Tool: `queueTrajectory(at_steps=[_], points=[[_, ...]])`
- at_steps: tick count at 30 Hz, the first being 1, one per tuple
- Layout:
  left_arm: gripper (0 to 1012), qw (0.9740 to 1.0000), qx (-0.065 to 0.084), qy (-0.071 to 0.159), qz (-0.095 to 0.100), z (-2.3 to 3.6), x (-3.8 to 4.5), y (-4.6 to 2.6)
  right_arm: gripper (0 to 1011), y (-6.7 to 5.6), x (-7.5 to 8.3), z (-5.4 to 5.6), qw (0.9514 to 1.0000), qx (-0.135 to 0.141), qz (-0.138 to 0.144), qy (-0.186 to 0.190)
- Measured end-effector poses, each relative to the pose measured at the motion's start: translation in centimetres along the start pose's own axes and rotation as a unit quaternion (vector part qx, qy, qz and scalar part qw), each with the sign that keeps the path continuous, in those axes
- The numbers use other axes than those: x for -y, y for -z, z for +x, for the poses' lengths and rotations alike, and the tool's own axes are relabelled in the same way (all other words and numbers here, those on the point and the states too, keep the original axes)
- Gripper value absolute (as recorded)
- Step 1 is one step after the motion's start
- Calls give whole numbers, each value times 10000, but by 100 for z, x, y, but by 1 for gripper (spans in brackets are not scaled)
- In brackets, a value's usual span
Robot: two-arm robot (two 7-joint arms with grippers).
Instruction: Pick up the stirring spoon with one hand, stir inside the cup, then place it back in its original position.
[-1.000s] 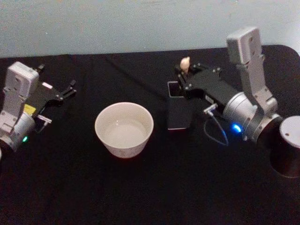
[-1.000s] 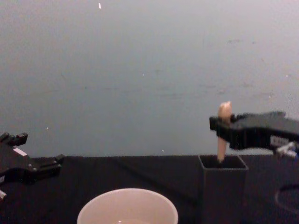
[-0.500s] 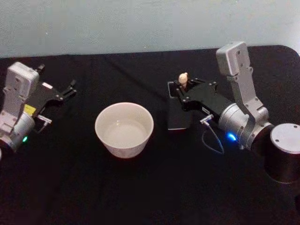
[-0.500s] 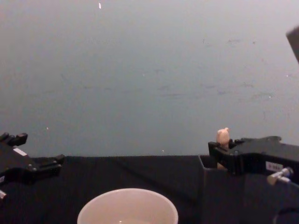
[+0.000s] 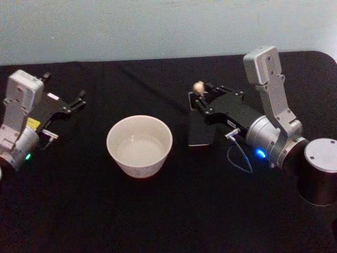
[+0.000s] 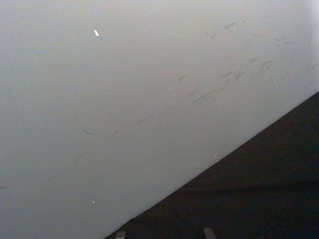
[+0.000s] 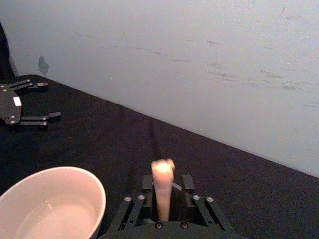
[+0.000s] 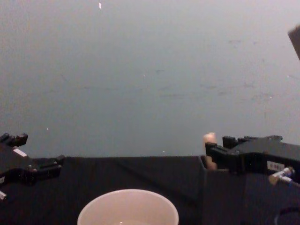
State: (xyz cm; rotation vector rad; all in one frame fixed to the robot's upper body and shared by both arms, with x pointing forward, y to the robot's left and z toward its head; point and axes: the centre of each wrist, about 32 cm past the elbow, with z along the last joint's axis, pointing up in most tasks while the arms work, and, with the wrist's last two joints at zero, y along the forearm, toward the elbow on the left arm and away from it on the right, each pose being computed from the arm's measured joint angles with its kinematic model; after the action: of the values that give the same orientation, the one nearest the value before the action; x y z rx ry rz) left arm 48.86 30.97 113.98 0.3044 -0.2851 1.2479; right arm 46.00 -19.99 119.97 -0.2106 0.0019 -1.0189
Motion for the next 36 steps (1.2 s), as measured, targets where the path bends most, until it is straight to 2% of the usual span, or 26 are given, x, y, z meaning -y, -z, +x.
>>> queueTrajectory(at_steps=[1, 6, 7, 14, 17, 22, 25, 31, 36], points=[[1001, 10000, 0, 0, 0, 0, 0, 0, 388, 0, 0, 0, 10000, 0, 1, 0], [1001, 10000, 0, 0, 0, 0, 0, 0, 527, -1, 1, 1, 10000, -4, 4, -2], [1001, 10000, 0, 0, 0, 0, 0, 0, 588, -2, 1, 1, 10000, -3, 5, -3], [1001, 10000, 0, 0, 0, 0, 0, 0, 763, -3, 2, 2, 10000, -4, 10, -3], [1001, 10000, 0, 0, 0, 0, 0, 0, 890, -4, 3, 1, 10000, -5, 12, -4], [1001, 10000, 0, 0, 0, 0, 0, 0, 998, -5, 3, 1, 10000, -6, 15, -5], [1001, 10000, 0, 0, 0, 0, 0, 0, 1002, -11, 4, 2, 10000, -7, 39, -17], [1001, 10000, 0, 0, 0, 0, 0, 0, 1002, -162, 23, 52, 9986, -61, 522, -38], [1001, 10000, 0, -1, 0, 0, 0, 0, 1002, -291, 37, 155, 9950, -184, 964, 210]])
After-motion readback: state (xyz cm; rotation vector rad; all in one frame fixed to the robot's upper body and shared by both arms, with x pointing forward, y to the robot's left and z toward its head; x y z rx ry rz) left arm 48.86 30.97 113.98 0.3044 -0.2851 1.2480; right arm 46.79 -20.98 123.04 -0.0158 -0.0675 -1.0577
